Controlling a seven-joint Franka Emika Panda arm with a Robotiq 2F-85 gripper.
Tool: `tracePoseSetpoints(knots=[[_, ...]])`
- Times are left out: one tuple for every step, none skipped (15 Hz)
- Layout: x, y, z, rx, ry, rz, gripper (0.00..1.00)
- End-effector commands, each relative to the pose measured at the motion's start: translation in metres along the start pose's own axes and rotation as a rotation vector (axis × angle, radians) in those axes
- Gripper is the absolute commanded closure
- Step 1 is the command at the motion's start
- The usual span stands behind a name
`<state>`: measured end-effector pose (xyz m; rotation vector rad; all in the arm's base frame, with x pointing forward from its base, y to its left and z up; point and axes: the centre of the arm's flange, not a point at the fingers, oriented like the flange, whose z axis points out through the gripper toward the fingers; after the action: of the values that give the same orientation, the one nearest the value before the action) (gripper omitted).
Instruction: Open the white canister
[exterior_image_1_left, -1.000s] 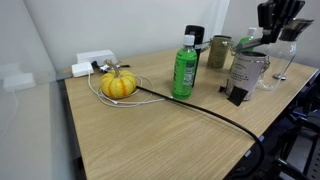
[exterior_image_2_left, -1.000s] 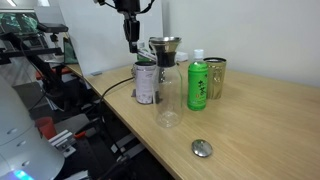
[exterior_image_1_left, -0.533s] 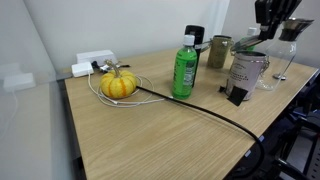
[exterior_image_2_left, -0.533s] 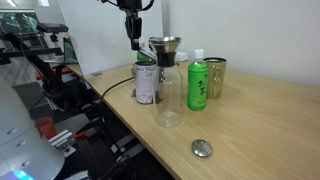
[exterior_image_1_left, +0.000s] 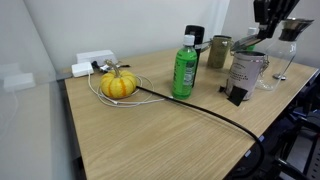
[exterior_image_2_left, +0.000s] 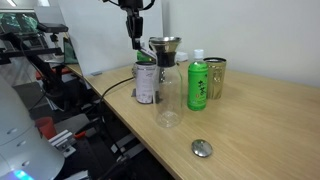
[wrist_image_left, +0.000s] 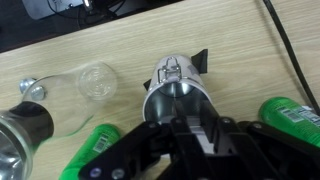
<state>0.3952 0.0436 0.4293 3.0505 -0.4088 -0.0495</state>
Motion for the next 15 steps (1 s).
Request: tracePoseSetpoints(knots=[[0.011, -0.001, -0.002, -0.012, -0.016, -0.018, 0.94], [0.012, -0.002, -0.003, -0.011, -0.015, -0.019, 0.94], [0.013, -0.003, -0.004, -0.01, -0.013, -0.02, 0.94], [0.013, -0.003, -0.005, -0.008, -0.011, -0.021, 0.94], [0.014, -0.004, -0.006, -0.006, -0.009, -0.022, 0.94], [0.014, -0.005, -0.007, -0.005, -0.008, -0.023, 0.94], [0.014, -0.005, -0.008, -0.004, -0.007, -0.024, 0.94], [0.015, -0.006, -0.009, -0.003, -0.004, -0.025, 0.94], [0.015, -0.006, -0.009, -0.002, -0.003, -0.025, 0.94], [0.016, -0.007, -0.01, -0.001, -0.001, -0.025, 0.94], [0.017, -0.007, -0.011, -0.001, 0.002, -0.025, 0.94], [0.017, -0.007, -0.011, -0.002, 0.003, -0.027, 0.94], [0.018, -0.008, -0.011, -0.004, 0.006, -0.028, 0.94], [0.019, -0.008, -0.012, -0.004, 0.008, -0.028, 0.94], [0.02, -0.009, -0.012, -0.003, 0.009, -0.028, 0.94]])
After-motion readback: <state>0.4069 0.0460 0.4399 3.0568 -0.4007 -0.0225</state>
